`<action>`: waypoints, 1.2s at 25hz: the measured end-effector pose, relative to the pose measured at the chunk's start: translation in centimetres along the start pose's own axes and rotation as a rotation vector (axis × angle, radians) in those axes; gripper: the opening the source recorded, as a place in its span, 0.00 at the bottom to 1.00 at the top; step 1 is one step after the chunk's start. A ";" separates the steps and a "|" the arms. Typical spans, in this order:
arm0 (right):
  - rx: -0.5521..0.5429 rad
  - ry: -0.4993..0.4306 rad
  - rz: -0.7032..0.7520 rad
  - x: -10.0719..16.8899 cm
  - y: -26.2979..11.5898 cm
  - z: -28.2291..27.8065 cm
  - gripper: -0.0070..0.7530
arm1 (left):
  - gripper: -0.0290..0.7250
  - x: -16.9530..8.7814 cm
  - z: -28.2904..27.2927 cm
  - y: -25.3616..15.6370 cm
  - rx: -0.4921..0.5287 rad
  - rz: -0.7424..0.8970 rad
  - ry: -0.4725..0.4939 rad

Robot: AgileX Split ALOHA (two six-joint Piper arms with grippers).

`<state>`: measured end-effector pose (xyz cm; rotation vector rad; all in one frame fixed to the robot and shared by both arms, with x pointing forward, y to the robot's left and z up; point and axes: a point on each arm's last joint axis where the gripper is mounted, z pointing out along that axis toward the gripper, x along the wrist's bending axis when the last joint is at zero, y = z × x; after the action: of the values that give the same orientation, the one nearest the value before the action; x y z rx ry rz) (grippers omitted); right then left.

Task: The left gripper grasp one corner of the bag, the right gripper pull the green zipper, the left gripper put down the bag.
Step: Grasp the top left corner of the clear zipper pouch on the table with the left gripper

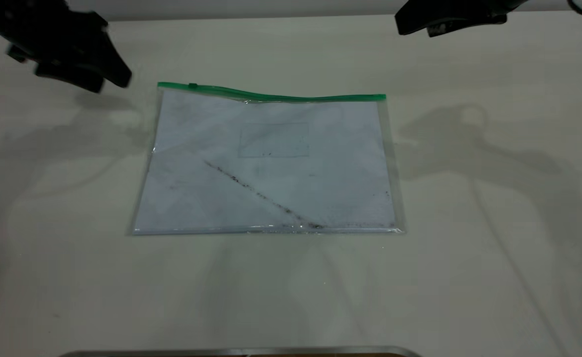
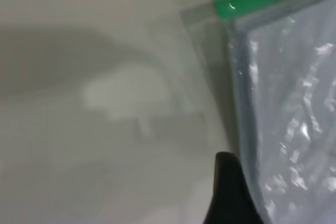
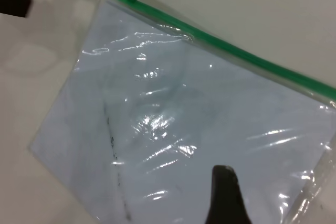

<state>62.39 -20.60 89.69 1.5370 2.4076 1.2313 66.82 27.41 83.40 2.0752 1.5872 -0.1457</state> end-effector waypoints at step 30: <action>-0.033 -0.001 -0.026 -0.1 0.5 0.0 0.74 | 0.30 0.5 10.0 1.1 -0.051 0.026 -0.295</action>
<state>62.84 -20.53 89.98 1.4928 2.3855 1.2587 70.24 23.06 74.98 1.9317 1.3712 -0.3791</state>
